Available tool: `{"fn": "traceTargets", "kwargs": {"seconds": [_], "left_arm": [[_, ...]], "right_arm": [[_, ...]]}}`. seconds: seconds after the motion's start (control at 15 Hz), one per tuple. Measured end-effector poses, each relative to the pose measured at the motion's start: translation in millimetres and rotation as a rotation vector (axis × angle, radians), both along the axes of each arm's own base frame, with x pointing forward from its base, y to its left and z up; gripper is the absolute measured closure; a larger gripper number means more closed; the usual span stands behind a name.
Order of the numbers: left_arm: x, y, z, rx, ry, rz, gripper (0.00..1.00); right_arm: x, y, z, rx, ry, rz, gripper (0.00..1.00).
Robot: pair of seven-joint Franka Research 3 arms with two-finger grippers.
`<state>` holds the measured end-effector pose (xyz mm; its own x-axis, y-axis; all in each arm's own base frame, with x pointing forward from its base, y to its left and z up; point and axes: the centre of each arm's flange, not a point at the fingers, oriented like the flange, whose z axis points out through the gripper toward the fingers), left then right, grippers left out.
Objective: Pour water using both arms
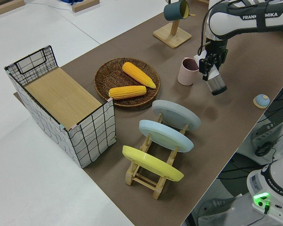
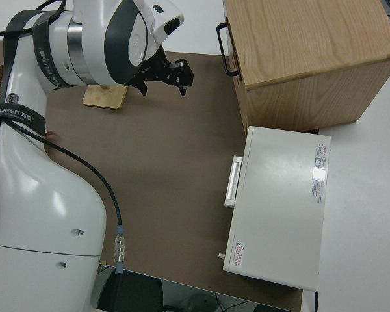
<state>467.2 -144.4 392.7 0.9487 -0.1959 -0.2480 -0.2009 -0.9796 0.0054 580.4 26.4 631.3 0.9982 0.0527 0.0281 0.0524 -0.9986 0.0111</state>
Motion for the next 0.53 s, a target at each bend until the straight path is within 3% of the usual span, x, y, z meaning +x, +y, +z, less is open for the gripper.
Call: {"fn": "traceTargets", "kwargs": {"seconds": [0.53], "left_arm": [[3.4,-1.2,4.7,-0.002,0.006,-0.013,0.37]], "right_arm": [[0.0,0.0,0.0,0.0,0.0,0.0,0.0]]}}
